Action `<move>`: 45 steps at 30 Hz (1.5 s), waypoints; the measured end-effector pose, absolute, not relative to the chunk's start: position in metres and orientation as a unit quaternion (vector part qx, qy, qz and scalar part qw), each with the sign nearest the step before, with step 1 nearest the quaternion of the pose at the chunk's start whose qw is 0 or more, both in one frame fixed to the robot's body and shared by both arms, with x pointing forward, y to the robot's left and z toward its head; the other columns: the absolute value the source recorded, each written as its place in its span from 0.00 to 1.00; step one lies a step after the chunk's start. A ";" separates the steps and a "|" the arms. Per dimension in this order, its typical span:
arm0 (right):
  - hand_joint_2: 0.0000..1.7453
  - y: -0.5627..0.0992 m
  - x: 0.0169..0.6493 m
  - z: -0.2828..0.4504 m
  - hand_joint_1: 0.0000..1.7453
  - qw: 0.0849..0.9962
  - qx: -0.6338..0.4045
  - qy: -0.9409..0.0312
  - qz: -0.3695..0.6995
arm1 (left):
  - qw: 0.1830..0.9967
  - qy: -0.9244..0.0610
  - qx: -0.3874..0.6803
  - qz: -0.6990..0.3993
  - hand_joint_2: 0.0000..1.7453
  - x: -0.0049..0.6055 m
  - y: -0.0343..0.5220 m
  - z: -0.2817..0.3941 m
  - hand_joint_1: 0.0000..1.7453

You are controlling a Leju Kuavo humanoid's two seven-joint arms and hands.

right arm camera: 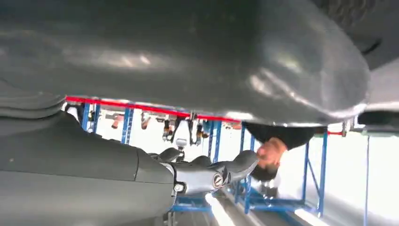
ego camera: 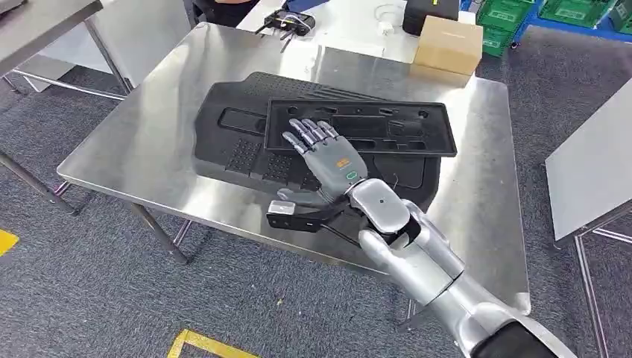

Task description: Take the parts from the cabinet and place them on the table.

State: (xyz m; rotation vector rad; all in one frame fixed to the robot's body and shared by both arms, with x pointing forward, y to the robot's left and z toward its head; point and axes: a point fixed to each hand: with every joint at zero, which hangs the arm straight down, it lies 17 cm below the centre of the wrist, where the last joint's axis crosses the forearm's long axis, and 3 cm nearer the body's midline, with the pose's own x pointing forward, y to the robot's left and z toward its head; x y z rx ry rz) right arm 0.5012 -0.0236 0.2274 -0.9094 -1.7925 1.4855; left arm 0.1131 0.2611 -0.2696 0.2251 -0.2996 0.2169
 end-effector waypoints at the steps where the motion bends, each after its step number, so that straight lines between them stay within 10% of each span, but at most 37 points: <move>1: 0.00 -0.023 0.500 0.228 0.00 0.314 -0.345 -0.681 0.564 | 0.977 -0.148 0.112 0.108 0.00 0.113 0.261 -0.270 0.00; 10: 0.00 -0.011 0.463 0.233 0.00 0.269 -0.321 -0.736 0.532 | 0.975 -0.150 0.116 0.113 0.00 0.110 0.259 -0.269 0.00; 11: 1.00 -0.009 0.456 0.229 0.00 0.267 -0.315 -0.742 0.528 | 0.975 -0.150 0.117 0.115 0.00 0.109 0.259 -0.269 0.00; 31: 1.00 -0.007 0.363 0.111 0.00 0.337 -0.238 -0.741 0.531 | 0.971 -0.149 0.128 0.134 0.00 0.107 0.265 -0.269 0.00; 32: 1.00 -0.006 0.362 0.110 0.00 0.340 -0.237 -0.741 0.528 | 0.971 -0.149 0.127 0.136 1.00 0.107 0.265 -0.269 0.00; 45: 1.00 -0.011 0.332 0.054 0.00 0.413 -0.210 -0.720 0.516 | 0.971 -0.146 0.126 0.139 1.00 0.103 0.263 -0.270 0.00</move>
